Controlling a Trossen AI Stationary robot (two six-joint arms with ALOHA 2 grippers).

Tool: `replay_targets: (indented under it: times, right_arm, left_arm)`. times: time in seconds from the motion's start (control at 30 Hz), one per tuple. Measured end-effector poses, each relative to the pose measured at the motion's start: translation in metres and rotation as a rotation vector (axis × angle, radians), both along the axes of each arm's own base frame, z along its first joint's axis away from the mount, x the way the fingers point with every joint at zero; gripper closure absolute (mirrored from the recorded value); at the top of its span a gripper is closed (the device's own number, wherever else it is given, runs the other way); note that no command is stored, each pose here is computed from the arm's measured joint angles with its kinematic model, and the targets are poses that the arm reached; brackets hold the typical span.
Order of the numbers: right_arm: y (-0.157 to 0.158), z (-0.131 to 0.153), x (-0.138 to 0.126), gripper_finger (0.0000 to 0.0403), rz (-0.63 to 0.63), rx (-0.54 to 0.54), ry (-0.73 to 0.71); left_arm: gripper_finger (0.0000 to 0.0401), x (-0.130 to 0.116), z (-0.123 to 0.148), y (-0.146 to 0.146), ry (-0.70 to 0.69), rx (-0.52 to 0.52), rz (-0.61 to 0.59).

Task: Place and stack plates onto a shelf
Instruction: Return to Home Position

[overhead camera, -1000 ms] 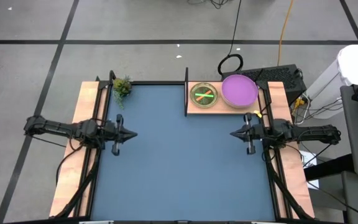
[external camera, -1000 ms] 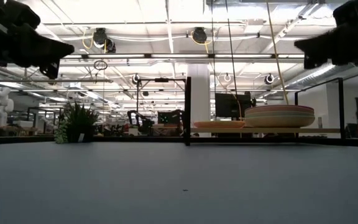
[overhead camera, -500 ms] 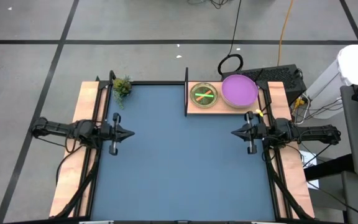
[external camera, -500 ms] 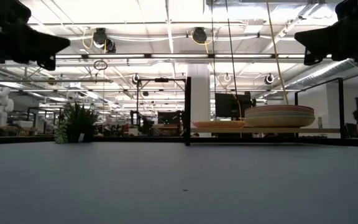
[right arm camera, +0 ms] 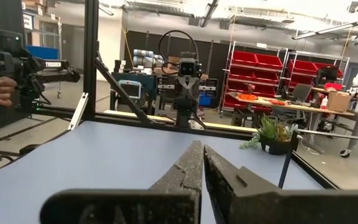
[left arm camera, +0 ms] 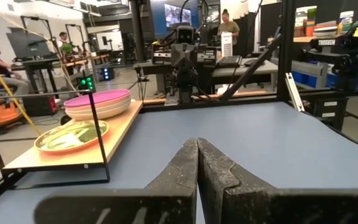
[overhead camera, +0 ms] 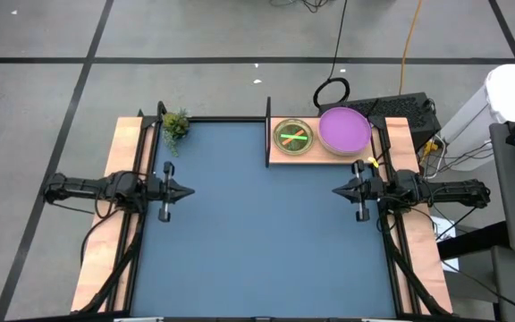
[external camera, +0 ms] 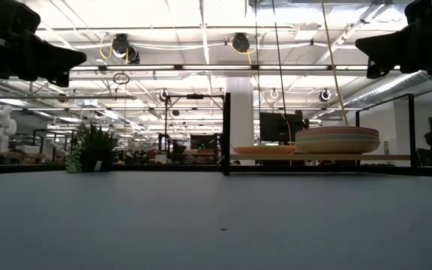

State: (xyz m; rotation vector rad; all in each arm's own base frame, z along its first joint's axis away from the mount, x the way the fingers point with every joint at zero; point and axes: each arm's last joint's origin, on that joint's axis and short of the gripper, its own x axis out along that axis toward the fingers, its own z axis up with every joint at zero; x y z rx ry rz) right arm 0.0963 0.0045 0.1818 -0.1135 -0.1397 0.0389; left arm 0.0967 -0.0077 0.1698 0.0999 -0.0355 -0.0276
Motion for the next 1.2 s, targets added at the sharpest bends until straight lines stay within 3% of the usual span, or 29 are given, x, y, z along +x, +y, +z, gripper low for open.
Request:
replay_targets:
  times: [0.5,0.87,1.2]
  right_arm:
    - [0.0000,0.0000,0.0000,0.0403,0.000,0.000,0.000]
    - [0.0000,0.0000,0.0000,0.0403,0.000,0.000,0.000]
    - [0.0000,0.0000,0.0000,0.0403,0.000,0.000,0.000]
  left_arm:
    - [0.0399,0.0001,-0.0004,-0.0011,0.003,-0.018,-0.038]
    - [0.0399,0.0003,0.0010,0.0033,-0.015,0.085,0.050]
    - [0.0399,0.0004,0.0005,0.0041,-0.012,0.034,0.012]
